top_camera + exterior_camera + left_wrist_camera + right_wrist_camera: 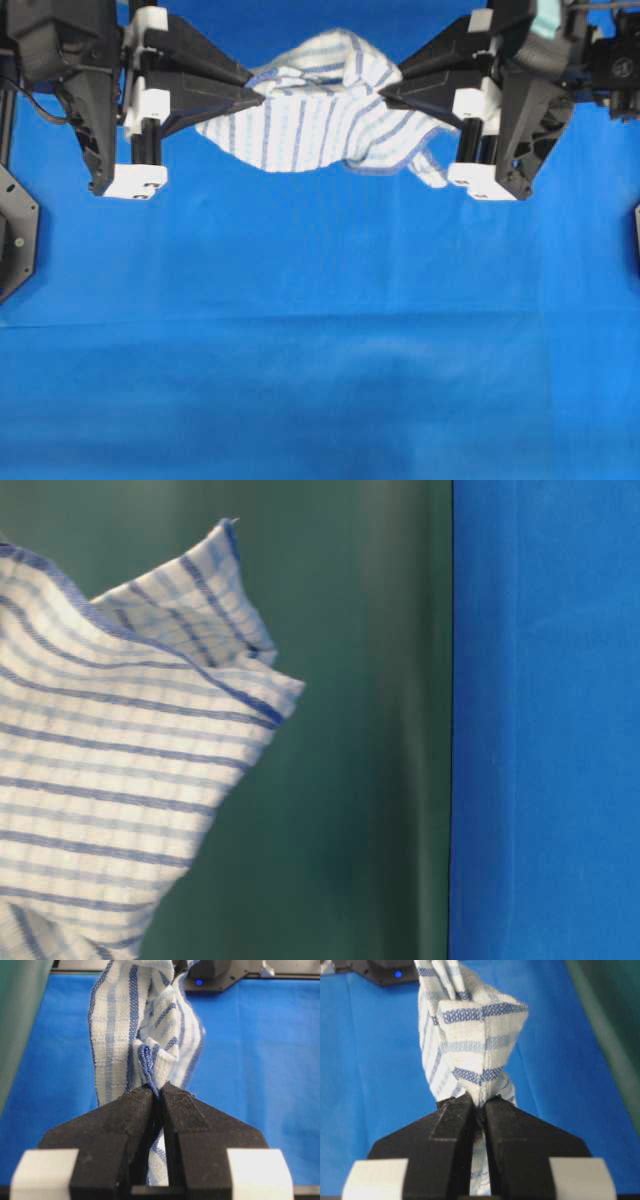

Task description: Lift the towel with both arms.

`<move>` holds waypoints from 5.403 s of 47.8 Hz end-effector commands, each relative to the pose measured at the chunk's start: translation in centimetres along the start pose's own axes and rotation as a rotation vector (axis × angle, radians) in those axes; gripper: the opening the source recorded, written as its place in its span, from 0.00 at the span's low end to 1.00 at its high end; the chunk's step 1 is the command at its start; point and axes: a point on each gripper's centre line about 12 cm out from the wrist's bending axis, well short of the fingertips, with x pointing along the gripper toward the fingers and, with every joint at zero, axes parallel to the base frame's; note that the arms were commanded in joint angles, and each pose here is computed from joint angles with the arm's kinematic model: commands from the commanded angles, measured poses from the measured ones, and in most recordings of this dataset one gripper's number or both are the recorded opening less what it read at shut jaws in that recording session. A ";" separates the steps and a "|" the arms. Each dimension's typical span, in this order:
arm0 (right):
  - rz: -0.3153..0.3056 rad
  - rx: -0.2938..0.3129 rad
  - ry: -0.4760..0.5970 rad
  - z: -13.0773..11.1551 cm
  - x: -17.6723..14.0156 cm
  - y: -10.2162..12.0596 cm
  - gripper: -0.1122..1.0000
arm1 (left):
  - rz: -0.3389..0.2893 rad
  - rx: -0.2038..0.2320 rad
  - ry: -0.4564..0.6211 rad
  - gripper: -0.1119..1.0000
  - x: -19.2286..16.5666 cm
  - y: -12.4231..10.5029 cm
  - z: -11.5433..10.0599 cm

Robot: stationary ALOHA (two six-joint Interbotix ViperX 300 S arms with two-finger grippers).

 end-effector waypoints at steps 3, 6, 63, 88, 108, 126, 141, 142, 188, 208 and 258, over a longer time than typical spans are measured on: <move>0.006 0.007 -0.053 1.4 -1.7 -0.2 0.17 | 0.004 0.001 -0.035 0.13 -0.7 0.1 1.4; 0.008 0.007 -0.051 1.3 -1.6 -0.1 0.17 | 0.004 0.000 -0.035 0.13 -0.8 0.1 1.4; 0.015 -0.008 -0.033 0.1 -0.8 0.4 0.68 | -0.030 0.005 0.009 0.93 0.3 -1.1 -1.0; 0.097 0.036 0.103 -10.8 7.4 2.7 0.67 | -0.074 0.015 0.150 0.93 6.4 -3.4 -13.6; 0.132 0.085 0.258 -19.5 13.9 4.2 0.67 | -0.092 0.023 0.284 0.93 11.2 -4.8 -24.0; 0.140 0.077 0.344 -24.1 17.5 4.6 0.67 | -0.092 0.028 0.324 0.93 13.8 -5.3 -28.5; 0.135 0.093 0.372 -26.4 19.4 3.8 0.66 | -0.092 0.031 0.368 0.92 14.6 -5.3 -30.7; 0.134 0.094 0.372 -26.5 19.4 3.7 0.66 | -0.091 0.031 0.372 0.91 14.6 -5.3 -30.8; 0.113 0.101 0.252 -20.7 16.0 2.4 0.13 | -0.082 0.029 0.303 0.12 11.7 -4.3 -23.6; 0.030 0.098 0.114 -11.4 8.5 0.4 0.13 | -0.070 0.023 0.119 0.12 7.5 -3.4 -13.6; -0.098 -0.016 -0.097 3.1 -4.0 -2.3 0.13 | 0.012 0.063 -0.071 0.12 -2.1 0.4 4.2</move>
